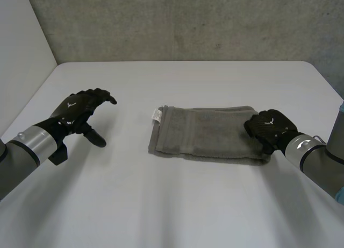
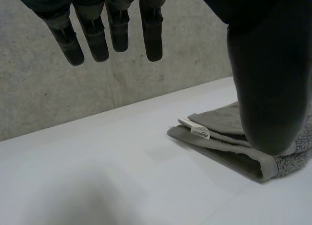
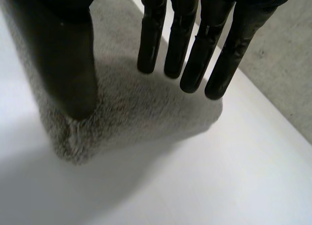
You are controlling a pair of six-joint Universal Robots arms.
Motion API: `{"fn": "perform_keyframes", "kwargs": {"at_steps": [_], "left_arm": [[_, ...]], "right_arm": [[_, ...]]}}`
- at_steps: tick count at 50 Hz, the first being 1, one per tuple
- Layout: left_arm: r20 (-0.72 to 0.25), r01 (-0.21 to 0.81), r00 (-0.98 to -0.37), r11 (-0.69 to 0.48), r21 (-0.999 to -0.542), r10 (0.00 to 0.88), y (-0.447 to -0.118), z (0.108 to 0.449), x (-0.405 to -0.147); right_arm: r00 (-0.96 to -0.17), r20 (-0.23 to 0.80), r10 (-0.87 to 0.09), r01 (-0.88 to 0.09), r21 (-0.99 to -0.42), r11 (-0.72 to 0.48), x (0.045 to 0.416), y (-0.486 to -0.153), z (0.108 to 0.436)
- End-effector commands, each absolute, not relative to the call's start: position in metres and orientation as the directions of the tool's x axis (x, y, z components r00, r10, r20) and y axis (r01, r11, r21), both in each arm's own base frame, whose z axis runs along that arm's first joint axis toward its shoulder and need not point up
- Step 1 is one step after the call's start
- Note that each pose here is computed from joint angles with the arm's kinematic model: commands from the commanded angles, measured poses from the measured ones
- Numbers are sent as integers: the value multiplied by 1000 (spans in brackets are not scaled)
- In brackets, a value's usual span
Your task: Fold the towel.
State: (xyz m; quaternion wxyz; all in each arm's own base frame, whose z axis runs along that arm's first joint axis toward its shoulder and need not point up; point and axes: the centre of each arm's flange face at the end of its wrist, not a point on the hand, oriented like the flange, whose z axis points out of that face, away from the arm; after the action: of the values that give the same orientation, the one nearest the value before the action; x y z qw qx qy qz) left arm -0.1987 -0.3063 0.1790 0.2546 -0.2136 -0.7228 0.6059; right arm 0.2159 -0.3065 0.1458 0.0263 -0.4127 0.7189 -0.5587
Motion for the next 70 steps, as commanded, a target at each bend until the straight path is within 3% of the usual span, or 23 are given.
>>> {"fn": "perform_keyframes", "kwargs": {"at_steps": [1,18,44,52,58,60,64,70], "left_arm": [[112,2,-778,180,-984,618,-305,177,-199],[112,2,-777,180,-984,619,-305,177,-199],[113,2,-778,182,-983,618,-305,176,-199],[113,1,-779,182,-983,616,-305,176,-199],[110,1,-780,177,-984,616,-306,178,-198],[106,1,-780,171,-985,616,-307,179,-198],[107,-9,-778,159,-987,619,-309,184,-200],[71,-7,-740,97,-995,669,-306,196,-218]], "right_arm": [[-675,396,-623,-564,-821,90,207,-317,128],[-711,323,-625,-537,-823,186,198,-306,132],[-727,327,-604,-509,-847,154,182,-319,132],[-749,349,-563,-514,-842,161,166,-327,155],[-734,412,-539,-546,-830,110,158,-341,200],[-723,420,-548,-548,-832,85,166,-341,211],[-624,440,-646,-530,-846,-65,230,-318,236],[-444,427,-787,-503,-847,-176,310,-266,220]]}}
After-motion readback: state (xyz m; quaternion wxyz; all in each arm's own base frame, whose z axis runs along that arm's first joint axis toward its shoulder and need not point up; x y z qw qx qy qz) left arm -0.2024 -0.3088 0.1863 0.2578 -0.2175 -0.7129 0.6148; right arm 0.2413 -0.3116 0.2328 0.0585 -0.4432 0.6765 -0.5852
